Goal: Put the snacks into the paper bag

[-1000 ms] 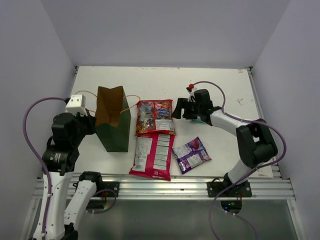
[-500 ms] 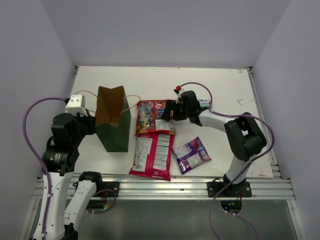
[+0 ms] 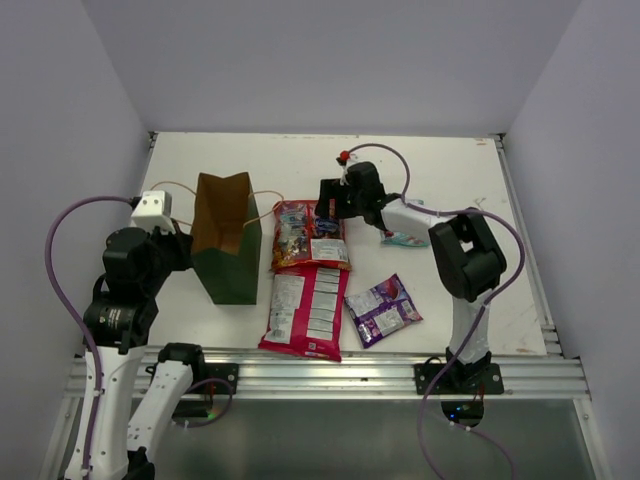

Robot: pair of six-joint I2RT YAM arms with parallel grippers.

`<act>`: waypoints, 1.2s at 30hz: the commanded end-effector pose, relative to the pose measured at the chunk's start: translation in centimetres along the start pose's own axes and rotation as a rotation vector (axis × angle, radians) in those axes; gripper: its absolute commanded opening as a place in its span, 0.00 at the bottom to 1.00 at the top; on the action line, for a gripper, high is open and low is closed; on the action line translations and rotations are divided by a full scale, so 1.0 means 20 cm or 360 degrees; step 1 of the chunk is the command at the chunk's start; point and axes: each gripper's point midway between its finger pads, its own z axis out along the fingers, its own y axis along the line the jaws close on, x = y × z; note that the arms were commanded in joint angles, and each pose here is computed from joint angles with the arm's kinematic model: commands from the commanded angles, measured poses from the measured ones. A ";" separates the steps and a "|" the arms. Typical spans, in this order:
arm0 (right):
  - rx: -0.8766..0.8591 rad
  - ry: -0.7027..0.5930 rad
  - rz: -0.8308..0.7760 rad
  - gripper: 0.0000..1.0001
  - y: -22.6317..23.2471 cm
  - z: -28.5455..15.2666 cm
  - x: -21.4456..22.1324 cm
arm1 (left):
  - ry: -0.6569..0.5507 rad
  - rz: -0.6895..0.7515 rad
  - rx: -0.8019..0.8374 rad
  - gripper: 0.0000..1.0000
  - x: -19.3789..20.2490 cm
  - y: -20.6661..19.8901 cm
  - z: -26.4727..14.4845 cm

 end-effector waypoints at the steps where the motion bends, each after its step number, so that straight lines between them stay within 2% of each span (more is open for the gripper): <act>1: 0.0141 0.0051 -0.0031 0.83 -0.11 0.05 0.05 | -0.0039 0.0038 0.0001 0.00 -0.04 0.00 -0.02; 6: 0.0202 0.0050 -0.0053 0.85 -0.16 0.00 0.10 | -0.0031 0.0043 0.0000 0.00 -0.03 0.00 -0.03; 23: 0.0415 0.0294 -0.0082 0.87 -0.37 0.06 0.42 | -0.0023 0.0045 0.0008 0.00 -0.03 -0.01 -0.03; 29: 0.0523 0.0308 -0.0109 0.90 -0.43 0.02 0.40 | -0.0023 0.0049 0.0010 0.00 -0.03 -0.01 -0.03; 33: 0.0532 0.0336 -0.0130 0.92 -0.43 0.03 0.41 | -0.0022 0.0051 0.0015 0.00 -0.03 -0.01 -0.03; 36: 0.0477 0.0423 -0.0104 0.92 -0.42 0.07 0.50 | -0.0025 0.0051 0.0013 0.00 -0.03 -0.01 -0.03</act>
